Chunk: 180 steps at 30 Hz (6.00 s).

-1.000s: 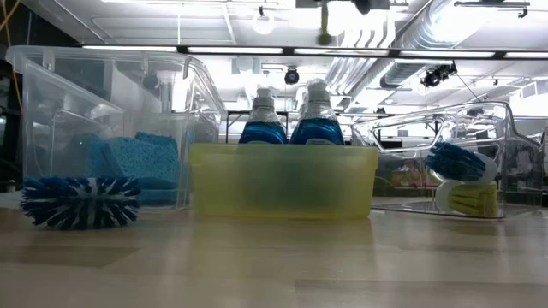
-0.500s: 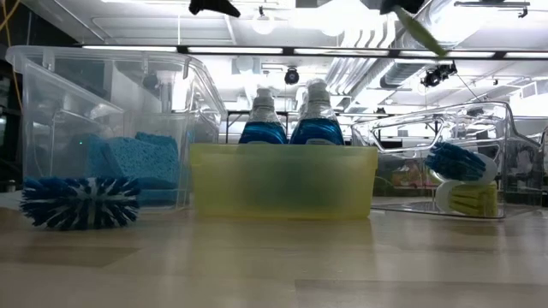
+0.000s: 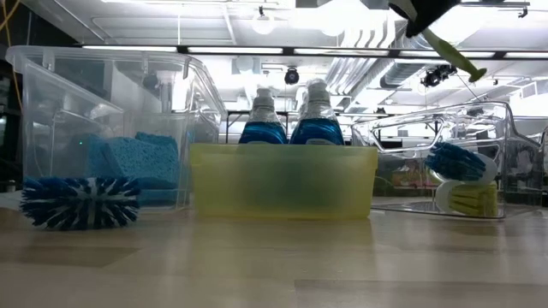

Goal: Pick & Place Kitchen Sink Supplies
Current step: Put the yellow toilet brush into the transparent bin, then put the blue toilet brush into the transparent bin

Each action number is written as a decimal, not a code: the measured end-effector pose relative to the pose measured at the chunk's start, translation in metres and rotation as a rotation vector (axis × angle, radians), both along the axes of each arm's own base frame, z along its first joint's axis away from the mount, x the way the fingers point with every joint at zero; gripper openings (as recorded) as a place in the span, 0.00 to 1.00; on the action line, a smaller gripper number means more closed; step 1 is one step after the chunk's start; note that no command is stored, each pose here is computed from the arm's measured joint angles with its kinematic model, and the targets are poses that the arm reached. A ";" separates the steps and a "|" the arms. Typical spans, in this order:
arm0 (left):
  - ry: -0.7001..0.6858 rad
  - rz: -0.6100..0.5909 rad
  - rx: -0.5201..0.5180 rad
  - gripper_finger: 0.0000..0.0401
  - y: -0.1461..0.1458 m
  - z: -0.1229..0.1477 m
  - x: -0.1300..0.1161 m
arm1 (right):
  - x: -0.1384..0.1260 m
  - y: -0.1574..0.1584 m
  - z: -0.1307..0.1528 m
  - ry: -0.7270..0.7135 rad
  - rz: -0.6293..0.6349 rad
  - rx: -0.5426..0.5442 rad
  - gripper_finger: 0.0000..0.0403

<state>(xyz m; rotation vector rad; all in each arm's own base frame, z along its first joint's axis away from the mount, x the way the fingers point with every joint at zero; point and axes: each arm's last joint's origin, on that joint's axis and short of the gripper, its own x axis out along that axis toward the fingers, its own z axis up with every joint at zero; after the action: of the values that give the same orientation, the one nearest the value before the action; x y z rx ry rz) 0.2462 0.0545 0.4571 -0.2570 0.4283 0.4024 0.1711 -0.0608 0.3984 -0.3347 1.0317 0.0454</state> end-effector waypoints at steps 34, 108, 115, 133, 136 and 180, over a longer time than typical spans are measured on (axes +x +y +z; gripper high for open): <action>-0.487 -0.301 -0.153 0.68 -0.033 -0.083 -0.092 | 0.109 0.052 -0.111 0.806 0.548 -0.204 0.08; -0.470 -0.436 -0.176 0.68 -0.037 -0.084 -0.091 | 0.086 0.100 -0.180 0.744 0.184 -0.408 0.37; -0.470 -0.436 -0.176 0.68 -0.037 -0.084 -0.091 | 0.082 0.099 -0.158 0.730 -0.154 -0.354 0.45; -0.307 -0.471 -0.280 0.68 -0.039 -0.100 -0.094 | 0.103 0.123 -0.057 0.315 -0.587 0.055 0.46; -0.276 -0.478 -0.326 0.68 -0.041 -0.103 -0.099 | 0.102 0.132 -0.043 0.235 -0.572 0.043 0.46; 0.492 -0.161 -0.813 0.68 -0.058 -0.159 -0.193 | 0.007 0.188 -0.057 -0.215 -0.635 0.226 0.46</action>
<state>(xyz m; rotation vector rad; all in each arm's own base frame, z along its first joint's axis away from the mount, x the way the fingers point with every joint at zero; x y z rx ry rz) 0.0533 -0.0033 0.2983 -0.9148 1.0859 0.1075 0.1780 0.1268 0.3413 0.2001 0.8706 -0.4344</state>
